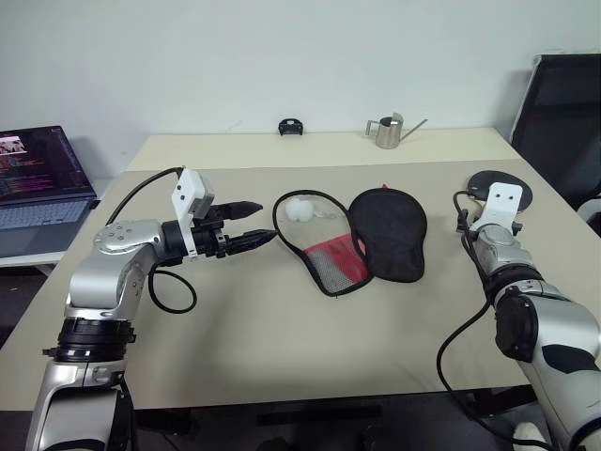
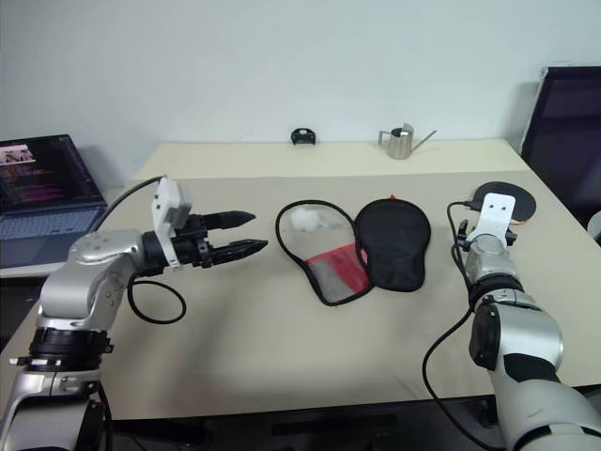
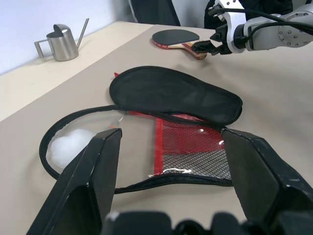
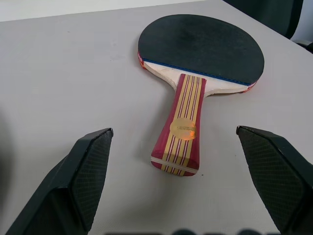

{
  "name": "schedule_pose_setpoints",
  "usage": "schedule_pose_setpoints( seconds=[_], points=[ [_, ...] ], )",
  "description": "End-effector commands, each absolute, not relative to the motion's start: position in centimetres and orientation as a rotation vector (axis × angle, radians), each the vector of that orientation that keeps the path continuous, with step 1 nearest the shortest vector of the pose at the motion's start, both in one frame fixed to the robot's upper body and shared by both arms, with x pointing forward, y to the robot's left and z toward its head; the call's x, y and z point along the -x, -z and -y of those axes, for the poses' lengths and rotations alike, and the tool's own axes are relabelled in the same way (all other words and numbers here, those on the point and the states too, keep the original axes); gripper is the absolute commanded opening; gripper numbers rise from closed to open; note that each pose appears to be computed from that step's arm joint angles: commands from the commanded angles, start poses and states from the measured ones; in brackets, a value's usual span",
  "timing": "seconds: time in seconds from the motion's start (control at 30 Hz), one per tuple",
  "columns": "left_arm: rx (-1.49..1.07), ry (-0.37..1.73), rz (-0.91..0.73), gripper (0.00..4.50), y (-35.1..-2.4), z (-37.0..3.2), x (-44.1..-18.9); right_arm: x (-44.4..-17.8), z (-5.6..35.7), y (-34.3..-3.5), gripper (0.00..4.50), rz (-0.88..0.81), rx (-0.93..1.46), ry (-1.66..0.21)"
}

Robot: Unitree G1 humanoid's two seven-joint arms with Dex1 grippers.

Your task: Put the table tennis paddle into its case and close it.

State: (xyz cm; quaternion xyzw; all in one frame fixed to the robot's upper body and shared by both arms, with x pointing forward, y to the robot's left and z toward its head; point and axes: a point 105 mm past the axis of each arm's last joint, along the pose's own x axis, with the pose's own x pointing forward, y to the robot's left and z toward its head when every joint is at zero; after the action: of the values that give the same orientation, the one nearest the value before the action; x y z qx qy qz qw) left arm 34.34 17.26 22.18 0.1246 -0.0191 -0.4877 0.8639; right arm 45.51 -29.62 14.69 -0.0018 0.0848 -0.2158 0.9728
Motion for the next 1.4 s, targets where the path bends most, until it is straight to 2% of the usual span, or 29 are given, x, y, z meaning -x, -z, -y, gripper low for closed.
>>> schedule_pose_setpoints(
  seconds=[0.03, 1.1, 1.4],
  points=[
    [-0.287, 1.009, 0.098, 3.54, -23.7, -17.3, -34.4, -46.0, 29.9, -17.4, 4.43, -0.101, -0.001, 0.435],
    [-0.291, 0.983, 0.112, 3.54, -24.0, -17.8, -34.5, -46.4, 29.0, -17.7, 4.43, -0.087, -0.011, 0.389],
    [-0.296, 0.985, 0.110, 3.54, -24.0, -17.8, -34.6, -46.0, 29.3, -16.5, 4.43, -0.142, -0.001, 0.431]
  ],
)
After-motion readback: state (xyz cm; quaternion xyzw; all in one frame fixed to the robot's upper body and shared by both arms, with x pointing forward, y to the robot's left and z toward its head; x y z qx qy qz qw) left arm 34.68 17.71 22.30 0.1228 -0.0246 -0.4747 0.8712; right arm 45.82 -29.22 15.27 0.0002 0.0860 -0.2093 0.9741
